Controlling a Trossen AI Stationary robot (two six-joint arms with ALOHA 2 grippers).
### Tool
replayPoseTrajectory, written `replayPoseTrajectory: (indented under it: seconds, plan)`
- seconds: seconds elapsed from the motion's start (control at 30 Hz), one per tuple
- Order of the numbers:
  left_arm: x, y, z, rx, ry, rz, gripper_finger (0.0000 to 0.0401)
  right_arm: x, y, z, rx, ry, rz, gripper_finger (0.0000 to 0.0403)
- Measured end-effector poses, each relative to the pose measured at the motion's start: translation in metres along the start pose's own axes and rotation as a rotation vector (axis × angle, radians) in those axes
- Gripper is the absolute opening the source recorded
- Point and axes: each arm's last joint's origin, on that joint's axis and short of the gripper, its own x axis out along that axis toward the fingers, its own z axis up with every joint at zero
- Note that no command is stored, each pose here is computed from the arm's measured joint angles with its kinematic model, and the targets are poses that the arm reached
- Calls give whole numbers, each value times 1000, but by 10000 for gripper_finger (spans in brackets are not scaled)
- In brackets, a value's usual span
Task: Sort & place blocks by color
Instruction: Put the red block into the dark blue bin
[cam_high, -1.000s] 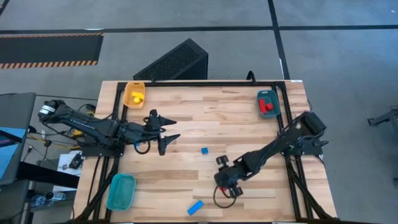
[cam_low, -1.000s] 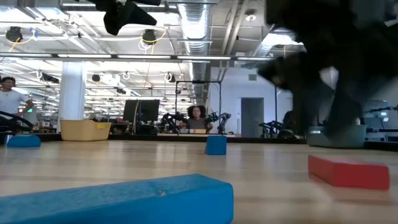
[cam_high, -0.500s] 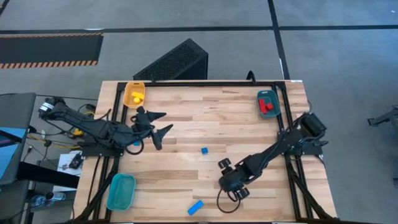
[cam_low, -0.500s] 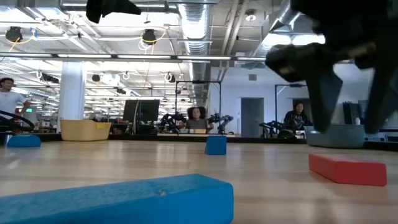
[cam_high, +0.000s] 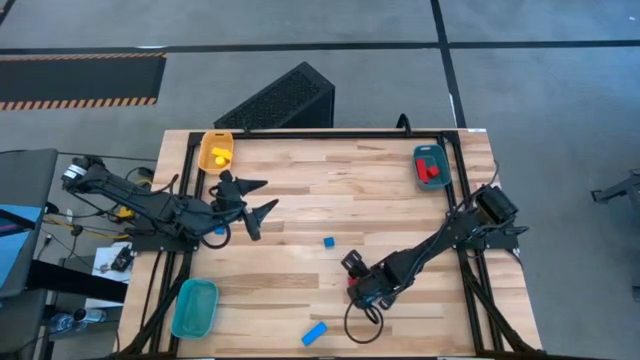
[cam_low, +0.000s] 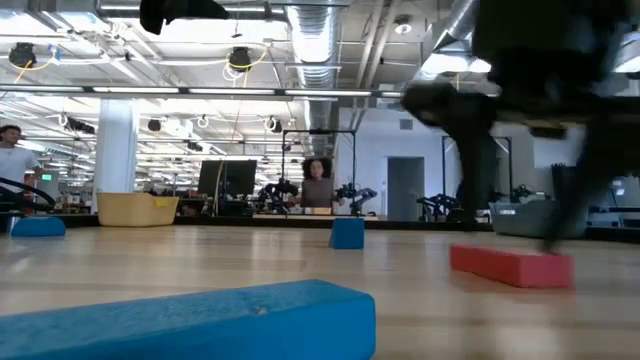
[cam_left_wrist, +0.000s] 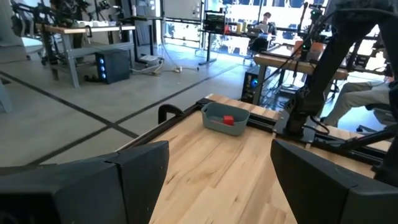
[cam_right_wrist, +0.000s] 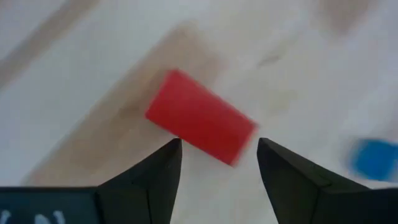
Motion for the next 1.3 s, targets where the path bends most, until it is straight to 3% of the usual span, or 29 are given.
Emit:
replayPoseTrajectory:
  seconds: [0.13,0.4,0.63,0.87,1.07,1.3]
  plan:
    - [0,0,0,-2,-2,0,274,-12,-4,15,-25,-49,-63,240]
    - [0,0,0,-2,-2,-1,274,-14,-4,17,-263,-42,-65,241]
    - [1,-2,0,-9,-5,-2,274,-10,-22,13,-248,-49,-85,241]
    - [1,-2,0,-12,-9,-2,274,19,-18,5,-503,86,-15,241]
    - [1,-2,1,-14,-10,-7,274,36,-20,19,-730,143,-38,241]
    - [1,-2,0,-1,-4,-12,274,40,-25,31,-853,178,-2,240]
